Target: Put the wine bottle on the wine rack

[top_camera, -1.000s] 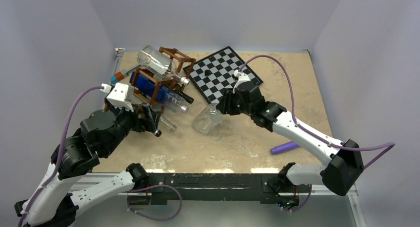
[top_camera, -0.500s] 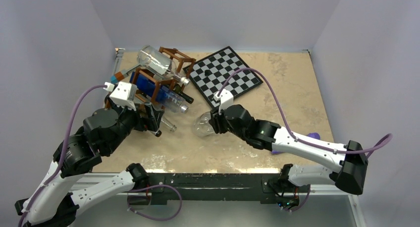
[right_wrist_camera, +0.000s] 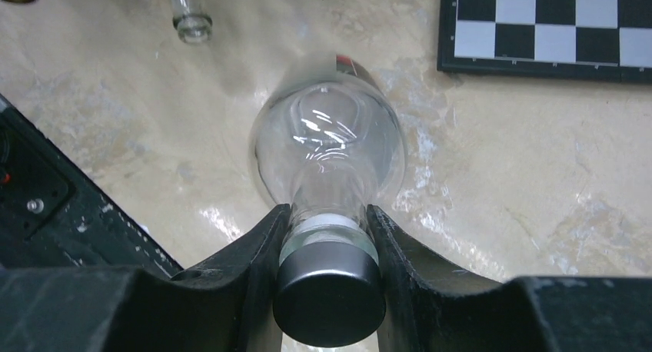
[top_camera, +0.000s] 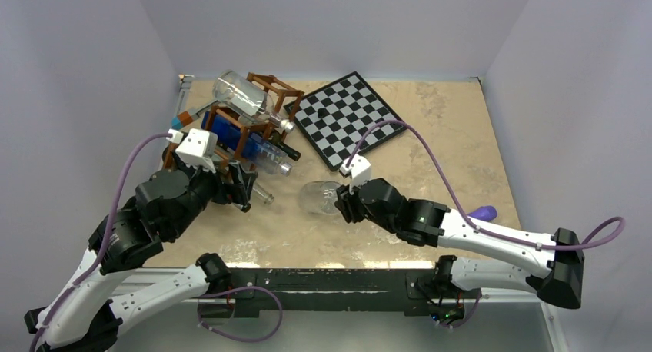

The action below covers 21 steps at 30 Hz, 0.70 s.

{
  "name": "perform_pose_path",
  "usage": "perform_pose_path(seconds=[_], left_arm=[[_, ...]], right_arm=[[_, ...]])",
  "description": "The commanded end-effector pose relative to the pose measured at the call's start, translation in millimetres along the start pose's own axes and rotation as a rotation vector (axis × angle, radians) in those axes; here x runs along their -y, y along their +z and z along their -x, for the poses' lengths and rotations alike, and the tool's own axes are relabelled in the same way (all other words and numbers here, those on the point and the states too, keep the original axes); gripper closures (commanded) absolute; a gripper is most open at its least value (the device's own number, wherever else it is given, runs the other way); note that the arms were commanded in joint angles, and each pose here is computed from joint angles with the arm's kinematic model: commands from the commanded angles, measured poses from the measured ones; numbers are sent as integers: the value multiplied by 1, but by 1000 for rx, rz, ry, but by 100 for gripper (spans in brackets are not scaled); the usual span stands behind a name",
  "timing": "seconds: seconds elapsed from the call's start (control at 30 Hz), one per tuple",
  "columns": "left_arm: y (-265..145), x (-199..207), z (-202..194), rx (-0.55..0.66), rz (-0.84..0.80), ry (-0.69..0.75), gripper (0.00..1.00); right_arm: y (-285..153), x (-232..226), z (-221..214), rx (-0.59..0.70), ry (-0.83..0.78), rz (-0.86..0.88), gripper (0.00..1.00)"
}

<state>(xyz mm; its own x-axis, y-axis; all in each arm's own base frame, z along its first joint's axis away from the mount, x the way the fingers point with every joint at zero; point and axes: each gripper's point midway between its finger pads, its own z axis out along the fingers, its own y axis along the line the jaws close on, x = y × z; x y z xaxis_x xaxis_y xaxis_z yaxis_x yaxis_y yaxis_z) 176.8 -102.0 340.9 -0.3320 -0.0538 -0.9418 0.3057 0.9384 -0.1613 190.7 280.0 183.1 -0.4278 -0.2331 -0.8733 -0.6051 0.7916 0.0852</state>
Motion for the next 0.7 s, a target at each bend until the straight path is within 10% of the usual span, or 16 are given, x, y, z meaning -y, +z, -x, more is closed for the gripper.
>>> perform_pose_path(seconds=[0.0, 0.67], left_arm=[[1, 6, 10, 56, -31, -11, 1], [6, 10, 3, 33, -44, -9, 1]], right_arm=[[-17, 22, -94, -324, -110, -21, 100], [22, -9, -126, -505, -63, 14, 100]])
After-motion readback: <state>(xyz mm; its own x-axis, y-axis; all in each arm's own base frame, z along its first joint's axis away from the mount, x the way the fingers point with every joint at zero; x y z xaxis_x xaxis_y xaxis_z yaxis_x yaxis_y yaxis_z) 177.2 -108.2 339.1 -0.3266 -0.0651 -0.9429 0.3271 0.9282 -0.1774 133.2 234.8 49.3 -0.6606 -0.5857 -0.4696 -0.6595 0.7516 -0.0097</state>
